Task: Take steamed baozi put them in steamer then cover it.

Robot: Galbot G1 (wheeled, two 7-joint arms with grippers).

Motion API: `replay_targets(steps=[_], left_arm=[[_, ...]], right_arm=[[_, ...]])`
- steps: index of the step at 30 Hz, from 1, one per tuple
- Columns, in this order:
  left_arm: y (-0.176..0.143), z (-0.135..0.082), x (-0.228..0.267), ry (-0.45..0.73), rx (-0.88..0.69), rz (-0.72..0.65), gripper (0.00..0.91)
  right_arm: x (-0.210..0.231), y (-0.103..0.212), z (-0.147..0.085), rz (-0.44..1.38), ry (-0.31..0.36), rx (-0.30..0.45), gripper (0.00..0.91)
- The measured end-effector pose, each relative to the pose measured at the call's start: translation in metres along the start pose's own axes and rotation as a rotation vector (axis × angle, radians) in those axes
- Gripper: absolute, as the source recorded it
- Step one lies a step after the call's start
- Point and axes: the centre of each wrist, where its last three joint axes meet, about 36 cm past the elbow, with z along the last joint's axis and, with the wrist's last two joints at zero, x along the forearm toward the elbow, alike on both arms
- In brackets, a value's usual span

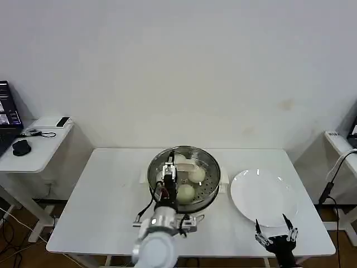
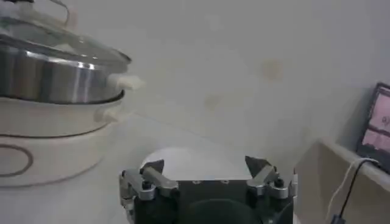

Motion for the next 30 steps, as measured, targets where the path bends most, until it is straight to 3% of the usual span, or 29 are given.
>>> replay_targets(steps=[8,20,30], left_arm=[[0.018,0.048,0.023,0.002,0.218,-0.001,0.907],[0.003,0.165,0.034,0.13,0.786,-0.039,0.907],[-0.019,0.188,0.08,0.187,1.155,-0.033,0.907]], right_arm=[[-0.002,0.005,0.004,-0.026,-0.012,-0.05,0.907],[0.003,0.013,0.005,-0.118,-0.054,-0.126,0.907],[0.009,0.009,0.007,-0.159,-0.01,-0.135,0.907]])
